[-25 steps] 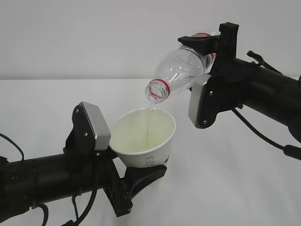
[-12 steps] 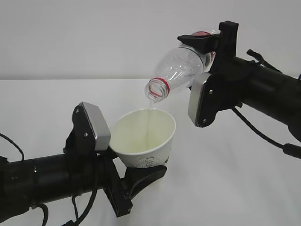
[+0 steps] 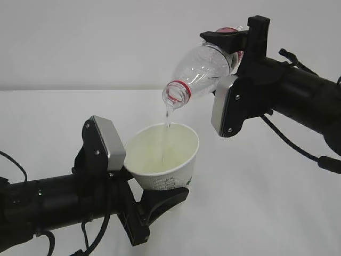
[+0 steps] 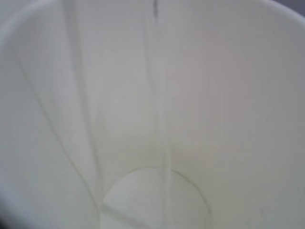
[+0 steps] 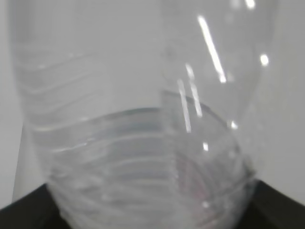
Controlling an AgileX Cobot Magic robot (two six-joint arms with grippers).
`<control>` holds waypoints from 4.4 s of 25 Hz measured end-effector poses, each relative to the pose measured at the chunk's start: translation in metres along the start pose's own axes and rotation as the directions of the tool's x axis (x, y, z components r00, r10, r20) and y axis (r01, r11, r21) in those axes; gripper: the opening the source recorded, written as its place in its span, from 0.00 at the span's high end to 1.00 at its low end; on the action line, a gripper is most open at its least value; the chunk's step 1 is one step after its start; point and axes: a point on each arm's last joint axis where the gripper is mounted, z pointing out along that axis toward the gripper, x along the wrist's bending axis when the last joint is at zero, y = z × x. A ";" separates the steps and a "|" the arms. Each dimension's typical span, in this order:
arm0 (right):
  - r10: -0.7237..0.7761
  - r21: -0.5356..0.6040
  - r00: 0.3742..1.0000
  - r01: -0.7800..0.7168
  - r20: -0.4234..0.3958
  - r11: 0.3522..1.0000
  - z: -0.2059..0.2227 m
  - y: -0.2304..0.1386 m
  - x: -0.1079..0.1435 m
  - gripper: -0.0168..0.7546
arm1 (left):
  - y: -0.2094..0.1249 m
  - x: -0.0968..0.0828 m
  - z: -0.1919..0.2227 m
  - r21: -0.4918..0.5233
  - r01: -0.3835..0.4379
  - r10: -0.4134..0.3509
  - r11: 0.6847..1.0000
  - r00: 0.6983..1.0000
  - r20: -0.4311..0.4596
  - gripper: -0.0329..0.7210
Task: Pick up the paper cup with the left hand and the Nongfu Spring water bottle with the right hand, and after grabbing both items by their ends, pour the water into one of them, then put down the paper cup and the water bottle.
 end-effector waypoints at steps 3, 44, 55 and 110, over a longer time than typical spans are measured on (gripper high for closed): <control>0.000 0.000 1.000 0.000 0.000 1.000 0.000 0.000 0.000 0.31 | 0.000 0.000 0.000 0.000 0.000 0.000 1.000 1.000 0.000 0.28; -0.002 -0.001 1.000 0.002 0.001 1.000 0.000 0.000 0.000 0.31 | -0.001 0.000 0.000 0.015 -0.001 0.001 1.000 1.000 -0.001 0.28; -0.002 -0.001 1.000 0.002 0.001 1.000 0.000 0.000 0.000 0.31 | -0.001 0.000 0.000 0.016 -0.001 0.001 1.000 1.000 -0.001 0.28; -0.007 -0.006 1.000 0.007 -0.001 1.000 0.000 0.001 0.000 0.31 | -0.001 0.000 0.000 0.016 0.001 -0.001 1.000 1.000 -0.004 0.29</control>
